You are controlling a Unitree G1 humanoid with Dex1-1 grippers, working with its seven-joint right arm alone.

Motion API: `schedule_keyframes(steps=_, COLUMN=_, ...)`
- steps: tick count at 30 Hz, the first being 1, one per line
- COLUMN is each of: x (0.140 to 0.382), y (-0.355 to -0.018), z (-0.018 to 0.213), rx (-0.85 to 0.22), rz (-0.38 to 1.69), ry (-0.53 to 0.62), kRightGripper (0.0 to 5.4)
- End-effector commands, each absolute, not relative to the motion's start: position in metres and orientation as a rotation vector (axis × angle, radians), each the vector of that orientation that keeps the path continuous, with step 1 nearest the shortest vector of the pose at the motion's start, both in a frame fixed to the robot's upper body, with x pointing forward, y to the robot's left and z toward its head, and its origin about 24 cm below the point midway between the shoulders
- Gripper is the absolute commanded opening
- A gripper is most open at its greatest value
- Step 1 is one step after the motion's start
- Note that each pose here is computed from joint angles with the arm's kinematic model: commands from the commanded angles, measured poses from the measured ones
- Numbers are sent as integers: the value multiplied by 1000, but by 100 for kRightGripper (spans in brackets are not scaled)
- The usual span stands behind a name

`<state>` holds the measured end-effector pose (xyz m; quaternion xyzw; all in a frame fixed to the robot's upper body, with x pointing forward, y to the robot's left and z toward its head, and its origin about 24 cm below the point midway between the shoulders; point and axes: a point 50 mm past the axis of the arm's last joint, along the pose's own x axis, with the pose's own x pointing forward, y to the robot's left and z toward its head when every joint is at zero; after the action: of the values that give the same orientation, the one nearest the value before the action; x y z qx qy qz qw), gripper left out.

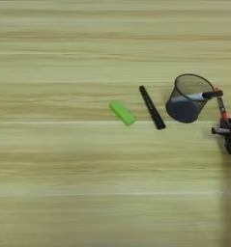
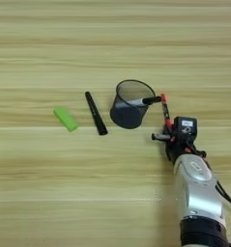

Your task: Move the objects on the table

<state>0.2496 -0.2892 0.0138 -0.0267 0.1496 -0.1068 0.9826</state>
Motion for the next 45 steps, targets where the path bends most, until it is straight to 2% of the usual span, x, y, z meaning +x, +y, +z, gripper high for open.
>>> schedule_keyframes(steps=1, x=263, y=-288, z=43, rx=-56, rz=-251, ry=138, kRightGripper=56)
schedule_keyframes(steps=5, x=266, y=-284, z=46, rx=-21, rz=-303, ry=80, kRightGripper=56)
schedule_keyframes(steps=7, x=266, y=-284, z=48, rx=-40, rz=-336, ry=52, kRightGripper=56)
schedule_keyframes(steps=11, x=269, y=-280, z=46, rx=-24, rz=-353, ry=39, kRightGripper=56)
schedule_keyframes(steps=17, x=271, y=-280, z=55, rx=-64, rz=-353, ry=1, kRightGripper=56)
schedule_keyframes(steps=22, x=273, y=-280, z=88, rx=-135, rz=-321, ry=-97, kRightGripper=56)
schedule_keyframes(steps=30, x=267, y=-273, z=139, rx=-192, rz=-300, ry=-240, kRightGripper=56)
schedule_keyframes(steps=36, x=257, y=-251, z=157, rx=-188, rz=-238, ry=-298, kRightGripper=56)
schedule_keyframes(steps=41, x=252, y=-206, z=174, rx=-160, rz=-78, ry=-366, kRightGripper=56)
schedule_keyframes(steps=45, x=247, y=-173, z=174, rx=-123, rz=37, ry=-368, kRightGripper=56)
